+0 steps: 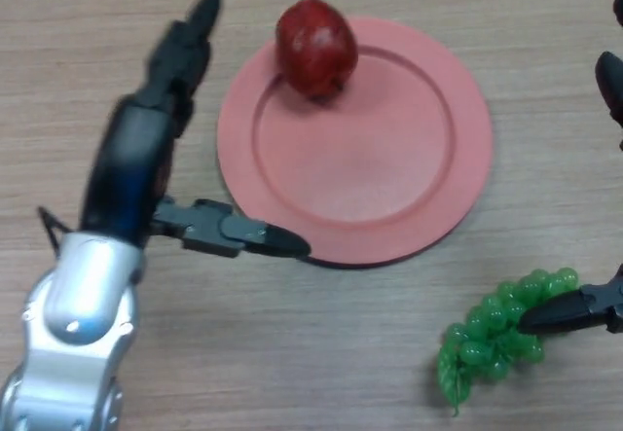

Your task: Pick up the red apple and place it on the plate

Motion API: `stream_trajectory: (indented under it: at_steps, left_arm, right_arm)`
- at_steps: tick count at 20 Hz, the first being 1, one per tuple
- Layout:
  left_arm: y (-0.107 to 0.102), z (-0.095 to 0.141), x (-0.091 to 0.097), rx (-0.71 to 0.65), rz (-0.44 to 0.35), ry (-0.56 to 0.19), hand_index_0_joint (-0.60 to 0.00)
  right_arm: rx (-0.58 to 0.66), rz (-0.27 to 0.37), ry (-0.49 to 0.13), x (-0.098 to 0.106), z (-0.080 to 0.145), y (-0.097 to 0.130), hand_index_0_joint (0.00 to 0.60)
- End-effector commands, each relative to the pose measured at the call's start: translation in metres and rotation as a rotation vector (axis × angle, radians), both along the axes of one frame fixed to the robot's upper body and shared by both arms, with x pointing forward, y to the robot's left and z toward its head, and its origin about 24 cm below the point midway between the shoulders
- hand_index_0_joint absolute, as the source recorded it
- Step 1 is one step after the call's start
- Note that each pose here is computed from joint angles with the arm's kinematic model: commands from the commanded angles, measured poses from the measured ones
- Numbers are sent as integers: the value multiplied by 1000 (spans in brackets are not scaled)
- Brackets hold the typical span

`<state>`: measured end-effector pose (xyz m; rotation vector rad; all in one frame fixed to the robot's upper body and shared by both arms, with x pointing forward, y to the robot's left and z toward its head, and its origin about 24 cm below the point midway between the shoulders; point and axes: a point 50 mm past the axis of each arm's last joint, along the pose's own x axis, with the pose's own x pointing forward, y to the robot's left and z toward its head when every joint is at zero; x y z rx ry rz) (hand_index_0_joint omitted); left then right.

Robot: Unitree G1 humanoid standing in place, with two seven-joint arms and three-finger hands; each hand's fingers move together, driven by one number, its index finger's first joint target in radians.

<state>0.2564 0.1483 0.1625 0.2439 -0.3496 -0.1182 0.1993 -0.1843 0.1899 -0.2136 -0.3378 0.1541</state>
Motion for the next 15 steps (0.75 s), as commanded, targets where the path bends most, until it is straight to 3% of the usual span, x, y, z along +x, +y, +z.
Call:
stream_trajectory:
  at_steps: [1, 9, 15]
  left_arm:
    - [13, 33, -15, -19, 13, -221, 0]
    - [43, 60, -39, -47, 77, -328, 0]
    - [52, 56, -46, -23, 112, -348, 0]
  right_arm:
    - [-57, -6, -226, -12, 27, -1, 0]
    - [-81, 14, -216, -1, 25, 7, 0]
    - [-89, 38, -212, 6, 26, 15, 0]
